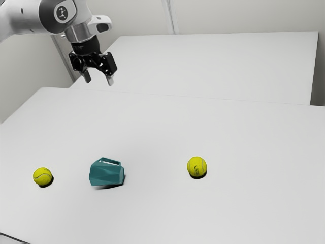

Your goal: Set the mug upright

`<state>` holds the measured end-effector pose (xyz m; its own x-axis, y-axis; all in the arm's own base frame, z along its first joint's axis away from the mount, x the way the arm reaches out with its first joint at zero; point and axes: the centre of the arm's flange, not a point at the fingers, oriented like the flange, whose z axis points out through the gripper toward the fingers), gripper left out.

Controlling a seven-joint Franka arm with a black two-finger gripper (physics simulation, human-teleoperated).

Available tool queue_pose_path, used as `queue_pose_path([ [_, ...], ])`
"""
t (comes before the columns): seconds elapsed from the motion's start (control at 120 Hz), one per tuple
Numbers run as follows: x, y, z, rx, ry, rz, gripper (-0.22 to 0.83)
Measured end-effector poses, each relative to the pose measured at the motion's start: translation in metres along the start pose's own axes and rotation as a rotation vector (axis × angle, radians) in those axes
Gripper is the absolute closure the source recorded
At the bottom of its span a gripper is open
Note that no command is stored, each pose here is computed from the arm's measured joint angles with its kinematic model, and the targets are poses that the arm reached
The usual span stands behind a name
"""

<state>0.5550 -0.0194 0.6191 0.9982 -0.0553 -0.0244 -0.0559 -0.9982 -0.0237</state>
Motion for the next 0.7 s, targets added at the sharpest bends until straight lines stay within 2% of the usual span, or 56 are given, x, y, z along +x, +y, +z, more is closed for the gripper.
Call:
queue_pose_path([
  [0.167,-0.003,0.002,0.001,0.0,0.001,0.003,0.02],
  [0.367,-0.022,-0.002,0.012,0.001,-0.027,-0.007,0.02],
  [0.508,-0.038,-0.038,0.042,-0.01,-0.068,-0.078,0.02],
  [0.7,-0.066,-0.075,0.083,-0.073,-0.073,-0.173,0.02],
])
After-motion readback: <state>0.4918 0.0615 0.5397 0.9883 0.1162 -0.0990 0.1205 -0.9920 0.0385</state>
